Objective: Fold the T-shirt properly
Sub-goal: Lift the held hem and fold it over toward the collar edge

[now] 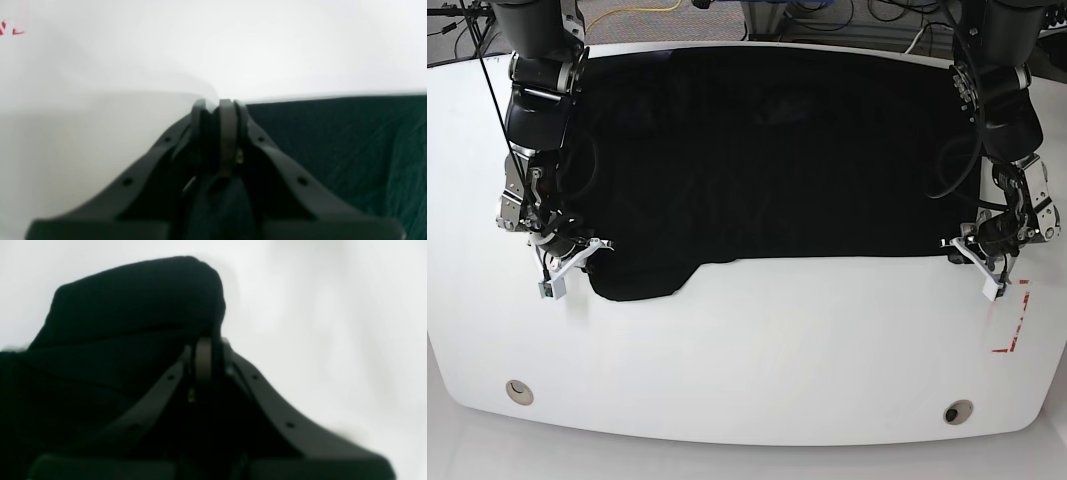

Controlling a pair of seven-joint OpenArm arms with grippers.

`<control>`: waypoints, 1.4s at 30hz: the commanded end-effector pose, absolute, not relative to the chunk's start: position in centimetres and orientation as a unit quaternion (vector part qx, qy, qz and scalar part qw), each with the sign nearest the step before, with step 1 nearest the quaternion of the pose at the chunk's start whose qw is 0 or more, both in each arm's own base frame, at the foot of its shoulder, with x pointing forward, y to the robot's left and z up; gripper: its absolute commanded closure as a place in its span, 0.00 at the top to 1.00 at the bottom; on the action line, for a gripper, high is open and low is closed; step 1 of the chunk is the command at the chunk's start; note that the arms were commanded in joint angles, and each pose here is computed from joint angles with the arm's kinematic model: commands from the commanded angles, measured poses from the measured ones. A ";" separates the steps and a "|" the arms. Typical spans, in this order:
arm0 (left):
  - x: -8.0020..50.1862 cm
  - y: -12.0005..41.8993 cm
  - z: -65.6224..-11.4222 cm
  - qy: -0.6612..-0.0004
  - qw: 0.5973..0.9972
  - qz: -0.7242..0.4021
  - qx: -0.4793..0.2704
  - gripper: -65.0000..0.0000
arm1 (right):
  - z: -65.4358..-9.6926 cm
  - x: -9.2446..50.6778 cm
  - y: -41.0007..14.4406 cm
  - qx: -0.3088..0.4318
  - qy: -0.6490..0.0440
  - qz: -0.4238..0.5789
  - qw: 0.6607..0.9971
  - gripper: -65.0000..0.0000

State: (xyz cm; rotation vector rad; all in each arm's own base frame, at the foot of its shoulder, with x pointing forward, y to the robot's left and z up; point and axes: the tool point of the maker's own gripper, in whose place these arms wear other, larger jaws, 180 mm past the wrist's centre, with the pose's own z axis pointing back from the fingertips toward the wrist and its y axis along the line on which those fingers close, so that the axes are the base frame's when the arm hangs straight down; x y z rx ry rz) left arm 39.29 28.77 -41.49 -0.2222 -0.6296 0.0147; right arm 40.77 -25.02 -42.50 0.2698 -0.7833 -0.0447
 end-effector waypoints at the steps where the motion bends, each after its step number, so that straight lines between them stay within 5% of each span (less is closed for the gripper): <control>1: 40.1 29.7 -40.0 -0.321 0.942 0.002 -0.096 0.01 | -40.8 41.9 -25.6 0.121 -0.395 -0.009 0.911 0.04; 19: 42.3 30.4 -32.8 -0.390 0.919 -0.049 -0.037 0.00 | -35.1 43.0 -26.7 0.074 -0.417 0.045 0.905 0.04; 42: 37.8 29.3 -32.7 -0.384 0.911 -0.147 0.007 0.00 | -32.7 35.7 -28.0 -0.005 -0.378 0.085 0.922 0.04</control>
